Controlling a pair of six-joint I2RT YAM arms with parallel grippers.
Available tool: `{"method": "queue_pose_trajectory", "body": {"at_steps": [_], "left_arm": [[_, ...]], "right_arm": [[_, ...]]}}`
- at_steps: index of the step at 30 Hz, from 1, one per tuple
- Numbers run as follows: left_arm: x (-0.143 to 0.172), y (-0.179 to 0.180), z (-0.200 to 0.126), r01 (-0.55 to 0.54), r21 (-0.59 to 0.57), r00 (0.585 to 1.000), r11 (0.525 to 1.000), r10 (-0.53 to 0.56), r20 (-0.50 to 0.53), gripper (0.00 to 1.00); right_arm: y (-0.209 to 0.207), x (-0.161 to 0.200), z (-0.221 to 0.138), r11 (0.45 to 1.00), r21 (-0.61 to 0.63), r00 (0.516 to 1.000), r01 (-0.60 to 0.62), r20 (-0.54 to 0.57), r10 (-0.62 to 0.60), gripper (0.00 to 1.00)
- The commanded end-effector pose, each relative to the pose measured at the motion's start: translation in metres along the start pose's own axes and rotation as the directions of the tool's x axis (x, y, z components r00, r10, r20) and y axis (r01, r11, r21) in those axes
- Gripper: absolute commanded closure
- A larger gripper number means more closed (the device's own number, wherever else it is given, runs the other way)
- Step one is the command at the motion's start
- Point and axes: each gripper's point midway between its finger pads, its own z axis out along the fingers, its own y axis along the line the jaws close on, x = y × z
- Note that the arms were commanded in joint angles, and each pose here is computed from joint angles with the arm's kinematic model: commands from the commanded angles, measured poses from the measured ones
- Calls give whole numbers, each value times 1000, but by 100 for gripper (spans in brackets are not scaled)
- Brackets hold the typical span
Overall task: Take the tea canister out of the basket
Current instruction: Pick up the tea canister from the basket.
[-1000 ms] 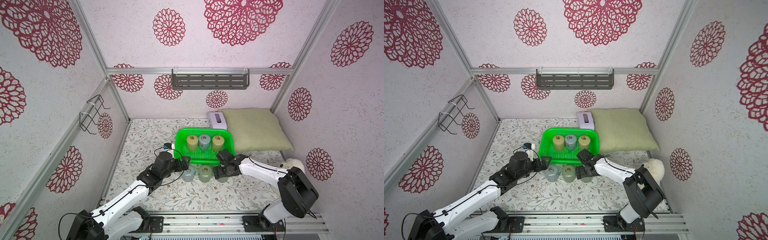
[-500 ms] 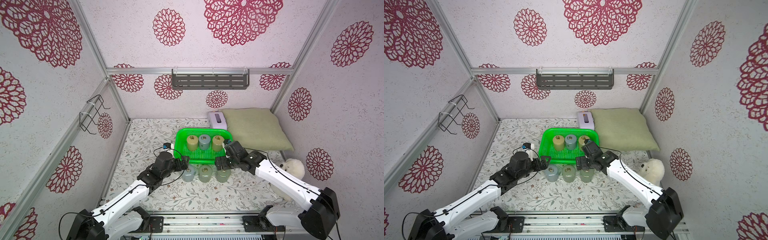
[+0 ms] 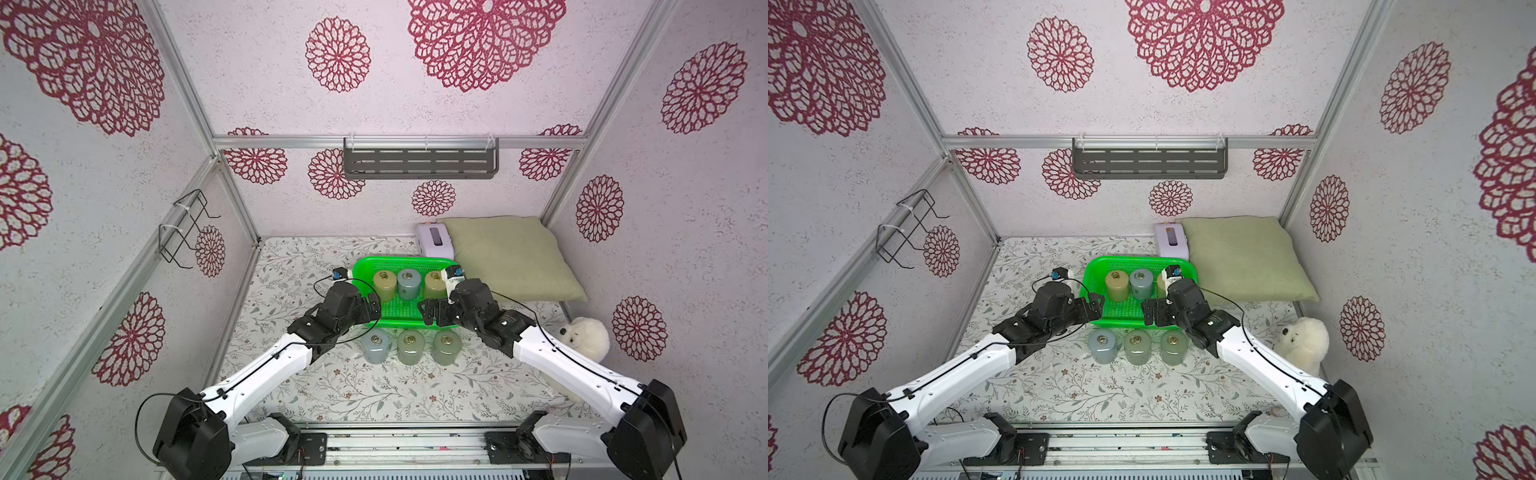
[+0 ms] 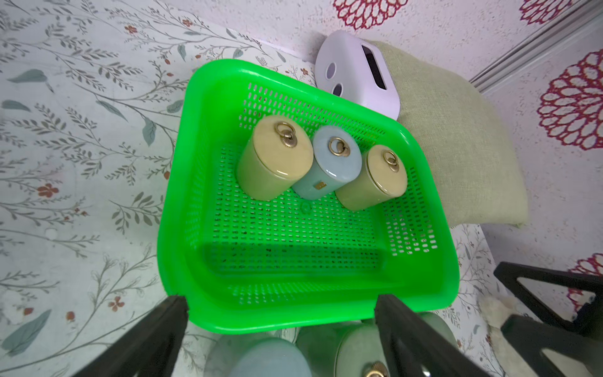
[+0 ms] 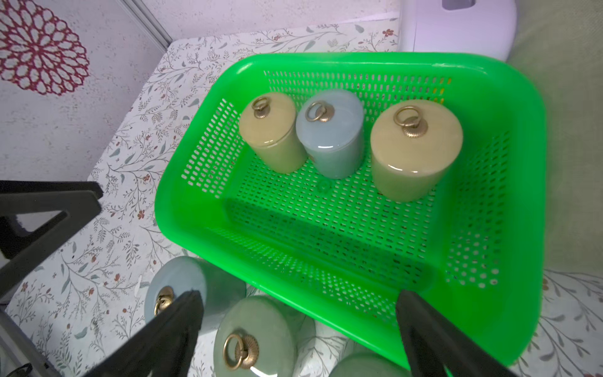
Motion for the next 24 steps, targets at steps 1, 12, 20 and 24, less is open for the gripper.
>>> {"method": "queue_pose_trajectory", "body": {"at_steps": [1,12,20,24], "left_arm": [[2,8,4,-61,-77,998,995,58,-39,3],[-11,18,13,-110,-174,984,979,83,-156,3],[-28,23,22,-157,-196,964,968,107,-243,2],[-33,29,33,-139,-199,958,970,81,-277,3]], "right_arm": [[5,-30,2,999,-50,992,19,125,-12,1],[-12,-8,13,997,-79,992,-21,125,31,1],[-17,0,10,997,-76,992,-24,122,33,1],[-23,5,4,998,-61,989,-14,145,23,1]]}}
